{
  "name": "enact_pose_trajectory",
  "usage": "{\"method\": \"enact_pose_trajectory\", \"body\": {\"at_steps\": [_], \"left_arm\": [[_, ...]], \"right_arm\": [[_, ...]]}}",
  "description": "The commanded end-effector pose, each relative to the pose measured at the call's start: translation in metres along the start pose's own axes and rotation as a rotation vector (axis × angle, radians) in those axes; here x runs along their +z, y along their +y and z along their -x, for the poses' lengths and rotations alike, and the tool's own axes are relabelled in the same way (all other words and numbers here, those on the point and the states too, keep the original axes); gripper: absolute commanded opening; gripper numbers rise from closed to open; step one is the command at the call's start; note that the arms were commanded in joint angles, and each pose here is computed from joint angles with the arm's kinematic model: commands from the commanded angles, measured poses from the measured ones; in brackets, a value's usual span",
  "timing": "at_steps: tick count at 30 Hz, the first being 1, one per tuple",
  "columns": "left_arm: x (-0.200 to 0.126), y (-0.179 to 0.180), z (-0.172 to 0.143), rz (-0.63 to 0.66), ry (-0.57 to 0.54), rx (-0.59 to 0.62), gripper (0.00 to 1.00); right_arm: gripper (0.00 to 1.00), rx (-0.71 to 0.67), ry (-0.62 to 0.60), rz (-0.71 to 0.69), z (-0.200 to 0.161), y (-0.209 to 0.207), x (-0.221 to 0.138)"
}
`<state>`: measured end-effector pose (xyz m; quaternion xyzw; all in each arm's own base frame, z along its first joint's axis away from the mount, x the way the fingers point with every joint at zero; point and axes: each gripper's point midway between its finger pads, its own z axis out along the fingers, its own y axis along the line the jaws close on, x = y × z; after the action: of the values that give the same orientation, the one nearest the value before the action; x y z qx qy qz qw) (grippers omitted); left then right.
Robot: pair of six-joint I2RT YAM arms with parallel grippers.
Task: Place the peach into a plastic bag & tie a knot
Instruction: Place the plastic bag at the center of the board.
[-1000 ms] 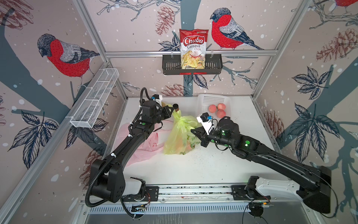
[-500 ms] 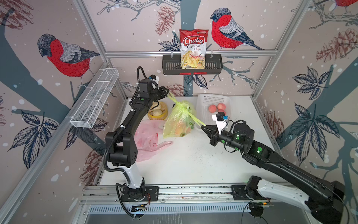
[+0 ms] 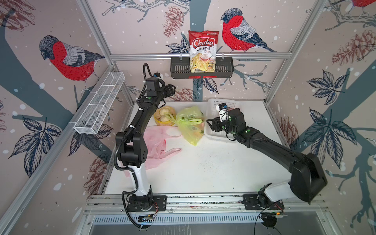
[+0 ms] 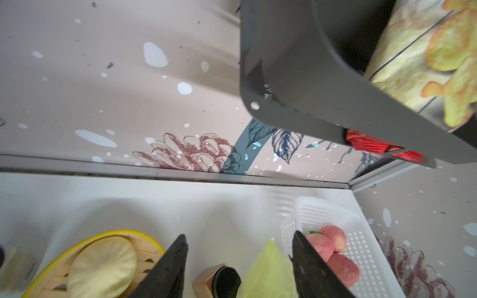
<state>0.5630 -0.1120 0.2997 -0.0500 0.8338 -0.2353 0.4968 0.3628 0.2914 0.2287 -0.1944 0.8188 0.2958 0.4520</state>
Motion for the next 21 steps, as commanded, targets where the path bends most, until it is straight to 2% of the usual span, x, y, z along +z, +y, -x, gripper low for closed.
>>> {"method": "enact_pose_trajectory", "body": {"at_steps": [1,5,11,16,19,21], "left_arm": [[-0.024,0.019,-0.025,0.169,0.031,0.017,0.62],[-0.064,0.035,-0.073,0.279,0.048,0.013,0.62],[-0.117,0.081,-0.163,0.431,0.187,-0.015,0.63],[-0.144,0.114,-0.219,0.554,0.286,-0.028,0.62],[-0.156,0.132,-0.248,0.641,0.348,-0.082,0.6],[-0.156,0.136,-0.265,0.639,0.385,-0.124,0.6]], "right_arm": [[0.72,0.01,-0.012,0.029,0.007,0.007,0.004],[0.82,0.018,-0.016,0.019,0.008,0.008,0.003],[0.88,0.012,-0.045,0.012,0.013,0.009,-0.012],[0.88,0.008,-0.085,0.049,0.023,0.02,-0.031],[0.89,0.008,-0.116,0.076,0.028,0.026,-0.044],[0.89,0.008,-0.137,0.092,0.032,0.031,-0.053]]}}
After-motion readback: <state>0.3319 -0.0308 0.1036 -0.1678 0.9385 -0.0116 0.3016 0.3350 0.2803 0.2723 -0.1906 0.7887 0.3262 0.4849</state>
